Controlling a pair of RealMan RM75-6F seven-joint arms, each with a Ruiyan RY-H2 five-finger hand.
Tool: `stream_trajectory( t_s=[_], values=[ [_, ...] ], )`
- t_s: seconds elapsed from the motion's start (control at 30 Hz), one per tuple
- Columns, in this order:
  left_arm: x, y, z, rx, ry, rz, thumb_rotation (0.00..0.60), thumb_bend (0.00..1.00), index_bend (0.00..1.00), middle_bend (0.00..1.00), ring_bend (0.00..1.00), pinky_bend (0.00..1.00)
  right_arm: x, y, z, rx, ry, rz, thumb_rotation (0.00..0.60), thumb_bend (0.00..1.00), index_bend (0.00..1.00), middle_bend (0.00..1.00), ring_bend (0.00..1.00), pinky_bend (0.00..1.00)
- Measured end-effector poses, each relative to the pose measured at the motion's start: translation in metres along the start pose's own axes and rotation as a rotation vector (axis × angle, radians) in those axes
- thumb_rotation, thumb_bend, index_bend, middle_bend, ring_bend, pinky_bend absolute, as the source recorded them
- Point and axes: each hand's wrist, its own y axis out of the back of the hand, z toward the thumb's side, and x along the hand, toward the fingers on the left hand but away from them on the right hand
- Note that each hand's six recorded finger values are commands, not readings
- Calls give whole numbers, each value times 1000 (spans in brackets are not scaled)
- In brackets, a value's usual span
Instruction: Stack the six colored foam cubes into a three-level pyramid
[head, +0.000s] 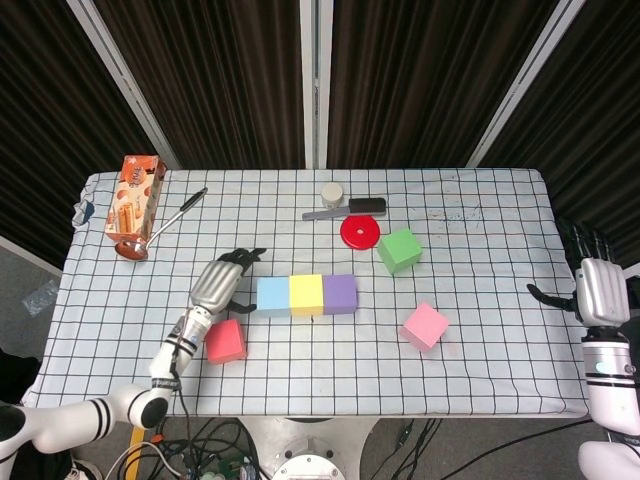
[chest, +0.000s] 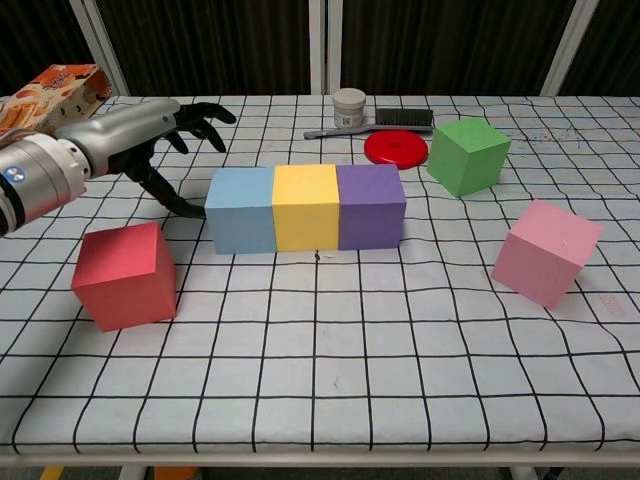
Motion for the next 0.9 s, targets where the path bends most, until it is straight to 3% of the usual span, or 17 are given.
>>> stream_trajectory(
  t_s=[0.57,0.9],
  values=[
    [-7,13,-11,32,30,27,600,102,107,211,132,237,-1,-2,1,-1,7,4,600,59,0,141,0,0],
    [-41,55,-37,53,109,118,600,101,108,264,132,241,-6,9,10,21,40,-18,600,60,0,141,0,0]
  ],
)
